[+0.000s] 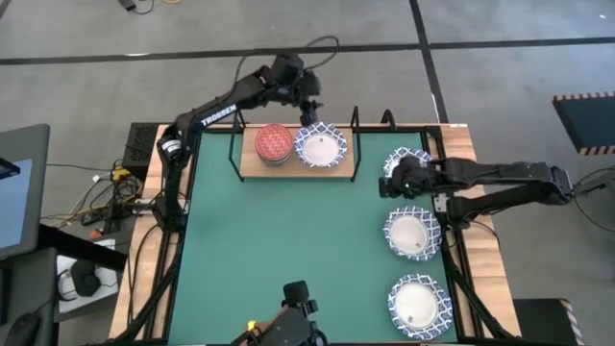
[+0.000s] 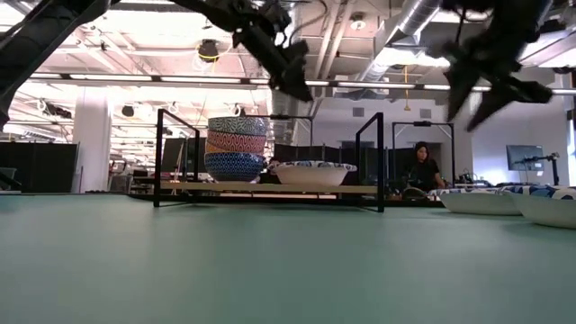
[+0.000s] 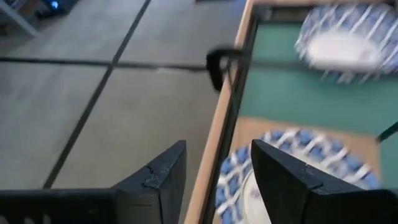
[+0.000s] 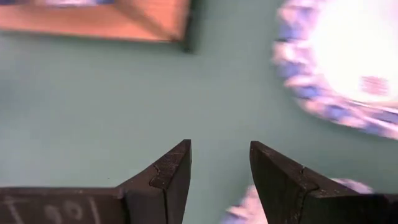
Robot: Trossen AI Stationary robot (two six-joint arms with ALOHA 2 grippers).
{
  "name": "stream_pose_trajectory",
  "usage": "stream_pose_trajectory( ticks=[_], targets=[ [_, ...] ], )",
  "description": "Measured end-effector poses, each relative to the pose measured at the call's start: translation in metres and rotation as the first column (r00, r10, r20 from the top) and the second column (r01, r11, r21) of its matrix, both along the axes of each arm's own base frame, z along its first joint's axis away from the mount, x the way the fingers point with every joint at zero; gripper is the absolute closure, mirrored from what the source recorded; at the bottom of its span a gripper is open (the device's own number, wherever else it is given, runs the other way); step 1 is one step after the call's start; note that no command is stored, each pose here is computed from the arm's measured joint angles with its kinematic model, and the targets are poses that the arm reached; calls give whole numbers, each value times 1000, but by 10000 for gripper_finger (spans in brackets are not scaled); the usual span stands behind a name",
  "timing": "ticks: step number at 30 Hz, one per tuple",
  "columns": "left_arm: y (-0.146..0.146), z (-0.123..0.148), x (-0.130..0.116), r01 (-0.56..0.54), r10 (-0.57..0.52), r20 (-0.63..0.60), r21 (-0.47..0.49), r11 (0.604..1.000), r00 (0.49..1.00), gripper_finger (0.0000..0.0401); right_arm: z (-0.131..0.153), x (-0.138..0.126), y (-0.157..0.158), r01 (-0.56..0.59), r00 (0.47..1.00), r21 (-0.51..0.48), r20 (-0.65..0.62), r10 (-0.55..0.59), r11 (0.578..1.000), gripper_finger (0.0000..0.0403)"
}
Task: Place and stack bowls onto a shelf
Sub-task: Stack the white blue bowl on top of the white blue bowl on the shelf
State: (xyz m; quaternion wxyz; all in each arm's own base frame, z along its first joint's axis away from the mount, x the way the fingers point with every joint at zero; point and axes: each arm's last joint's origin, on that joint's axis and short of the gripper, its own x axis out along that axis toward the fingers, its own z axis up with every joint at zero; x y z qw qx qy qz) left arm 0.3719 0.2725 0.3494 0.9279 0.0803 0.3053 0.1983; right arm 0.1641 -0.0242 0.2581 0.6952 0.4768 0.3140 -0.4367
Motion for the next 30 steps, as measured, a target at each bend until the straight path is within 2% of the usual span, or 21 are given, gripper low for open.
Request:
stream_pose_trajectory(
  ticks=[6, 10, 15, 21, 25, 30],
  targets=[
    [-6, 32, 0, 61, -53, 147, -54, 997, 988, 235, -7, -25, -34, 237, 957, 22, -175, -229, 971, 214],
    [-9, 32, 2, 56, -40, 164, -95, 994, 986, 235, -8, -42, -57, 386, 895, 1, -242, -375, 922, 214],
    [-10, 26, 4, 56, -39, 137, -127, 990, 990, 235, -10, -64, -74, 525, 804, -21, -318, -503, 851, 214],
    [-11, 24, 5, 60, -44, 124, -131, 990, 991, 235, -31, -83, -84, 634, 714, -3, -382, -587, 773, 214],
    [-11, 24, 5, 59, -43, 124, -133, 989, 991, 235, -53, -93, -83, 669, 681, 39, -434, -590, 743, 214],
    [-12, 24, 6, 60, -44, 123, -134, 989, 991, 235, -62, -96, -84, 652, 695, 53, -439, -569, 756, 214]
  ],
)
